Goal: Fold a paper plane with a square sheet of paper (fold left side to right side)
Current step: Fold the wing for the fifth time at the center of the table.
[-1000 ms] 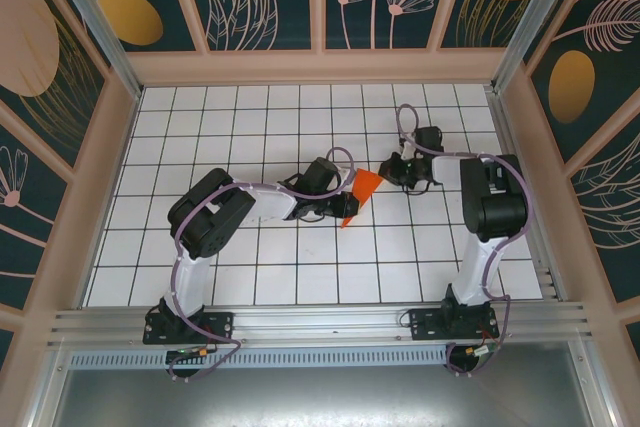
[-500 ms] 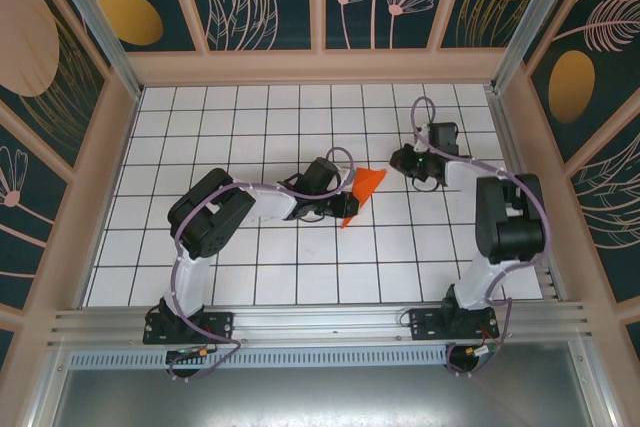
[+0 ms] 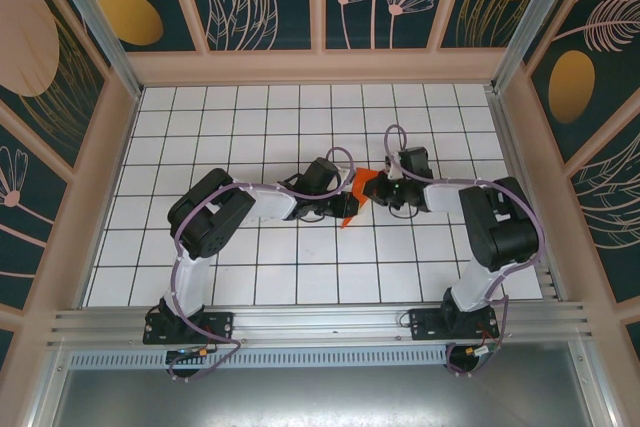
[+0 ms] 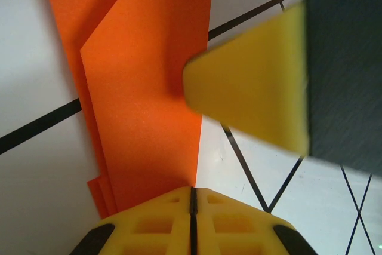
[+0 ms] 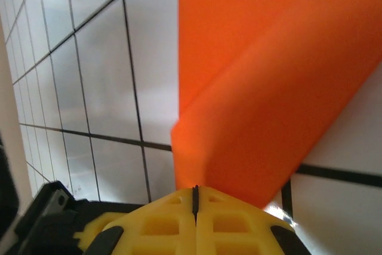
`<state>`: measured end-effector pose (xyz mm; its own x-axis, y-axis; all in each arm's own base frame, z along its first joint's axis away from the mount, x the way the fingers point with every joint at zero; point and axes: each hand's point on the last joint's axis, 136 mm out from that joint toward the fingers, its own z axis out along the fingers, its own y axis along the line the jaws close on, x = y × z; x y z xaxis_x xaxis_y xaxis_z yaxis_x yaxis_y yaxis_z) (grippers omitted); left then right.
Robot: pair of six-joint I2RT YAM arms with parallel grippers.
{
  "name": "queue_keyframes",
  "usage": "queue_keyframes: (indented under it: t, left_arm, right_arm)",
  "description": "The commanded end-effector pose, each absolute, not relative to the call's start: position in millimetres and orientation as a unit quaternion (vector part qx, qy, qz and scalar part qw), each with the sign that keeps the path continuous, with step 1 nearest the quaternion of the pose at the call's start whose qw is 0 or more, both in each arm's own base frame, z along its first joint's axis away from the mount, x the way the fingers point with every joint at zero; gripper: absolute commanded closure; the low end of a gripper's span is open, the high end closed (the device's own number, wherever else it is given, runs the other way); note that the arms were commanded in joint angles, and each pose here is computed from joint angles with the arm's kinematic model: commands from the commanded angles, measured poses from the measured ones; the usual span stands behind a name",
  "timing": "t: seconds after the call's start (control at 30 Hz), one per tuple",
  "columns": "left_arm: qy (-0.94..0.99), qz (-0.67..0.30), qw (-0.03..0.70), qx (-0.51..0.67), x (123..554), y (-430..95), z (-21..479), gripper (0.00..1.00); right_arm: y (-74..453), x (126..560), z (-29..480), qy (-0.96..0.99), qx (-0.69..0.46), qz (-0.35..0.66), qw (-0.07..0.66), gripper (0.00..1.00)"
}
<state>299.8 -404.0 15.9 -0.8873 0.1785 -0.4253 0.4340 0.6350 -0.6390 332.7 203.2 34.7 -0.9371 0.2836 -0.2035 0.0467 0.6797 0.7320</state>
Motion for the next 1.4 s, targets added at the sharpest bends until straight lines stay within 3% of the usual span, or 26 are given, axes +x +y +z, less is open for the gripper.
queue_keyframes:
  t: [0.0, 0.13, 0.4, 0.73, 1.0, 1.37]
  left_arm:
    - [0.946, -0.289, 0.057, 0.138, 256, -354, -57, 0.88]
    - [0.946, -0.289, 0.057, 0.138, 256, -354, -57, 0.88]
    - [0.947, -0.284, 0.053, 0.138, 252, -350, -61, 0.89]
    - [0.947, -0.286, 0.053, 0.138, 253, -350, -61, 0.89]
    - [0.942, -0.301, 0.062, 0.138, 256, -357, -49, 0.88]
    - [0.913, -0.366, 0.097, 0.154, 266, -381, 13, 0.79]
  right_arm:
    - [211, 329, 35, 0.897, 0.100, 0.405, 0.147, 1.00]
    - [217, 328, 30, 0.899, 0.096, 0.405, 0.139, 1.00]
    - [181, 345, 6, 0.928, 0.104, 0.322, 0.155, 1.00]
    - [151, 391, 32, 0.928, 0.101, 0.290, 0.211, 1.00]
    - [192, 369, 57, 0.907, 0.065, 0.358, 0.211, 1.00]
    - [189, 360, 6, 0.930, 0.088, 0.323, 0.151, 1.00]
